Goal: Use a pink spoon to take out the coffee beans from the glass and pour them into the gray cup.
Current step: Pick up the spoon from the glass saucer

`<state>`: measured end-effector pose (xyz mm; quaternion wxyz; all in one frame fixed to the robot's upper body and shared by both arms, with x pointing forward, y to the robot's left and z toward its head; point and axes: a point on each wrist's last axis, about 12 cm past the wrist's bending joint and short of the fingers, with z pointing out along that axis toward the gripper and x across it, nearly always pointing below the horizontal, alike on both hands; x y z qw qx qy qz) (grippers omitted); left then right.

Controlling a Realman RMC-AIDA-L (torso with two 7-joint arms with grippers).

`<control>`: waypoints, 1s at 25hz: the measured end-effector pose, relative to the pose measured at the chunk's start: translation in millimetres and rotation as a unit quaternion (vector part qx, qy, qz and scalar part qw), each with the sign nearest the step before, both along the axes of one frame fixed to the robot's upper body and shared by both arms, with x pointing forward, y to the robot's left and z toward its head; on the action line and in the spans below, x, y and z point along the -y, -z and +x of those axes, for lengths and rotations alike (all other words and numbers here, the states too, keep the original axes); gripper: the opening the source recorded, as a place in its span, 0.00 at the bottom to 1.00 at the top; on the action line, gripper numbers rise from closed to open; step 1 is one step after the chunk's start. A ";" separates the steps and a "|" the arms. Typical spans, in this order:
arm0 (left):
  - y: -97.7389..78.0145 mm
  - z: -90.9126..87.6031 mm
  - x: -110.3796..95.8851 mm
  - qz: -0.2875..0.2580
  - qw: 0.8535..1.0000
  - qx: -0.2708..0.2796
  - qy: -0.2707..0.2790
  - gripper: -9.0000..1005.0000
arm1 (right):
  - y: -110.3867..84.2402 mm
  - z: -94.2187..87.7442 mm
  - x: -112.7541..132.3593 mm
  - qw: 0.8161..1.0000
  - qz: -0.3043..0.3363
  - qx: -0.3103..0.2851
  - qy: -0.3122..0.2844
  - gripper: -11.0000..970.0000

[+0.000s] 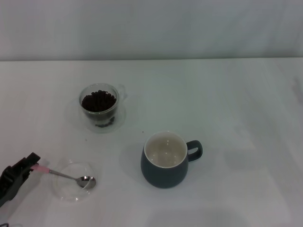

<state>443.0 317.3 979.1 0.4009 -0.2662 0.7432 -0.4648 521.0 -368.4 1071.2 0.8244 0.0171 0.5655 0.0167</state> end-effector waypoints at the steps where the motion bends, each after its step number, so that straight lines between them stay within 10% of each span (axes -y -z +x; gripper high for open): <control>1: 0.2 -0.4 -0.1 0.000 1.000 0.000 0.000 0.37 | 0.0 0.0 0.0 1.000 0.000 0.000 0.000 0.77; 25: -13.3 -1.4 -10.1 0.005 0.999 0.042 0.025 0.14 | 1.2 -2.0 1.2 1.000 0.000 -0.002 0.002 0.77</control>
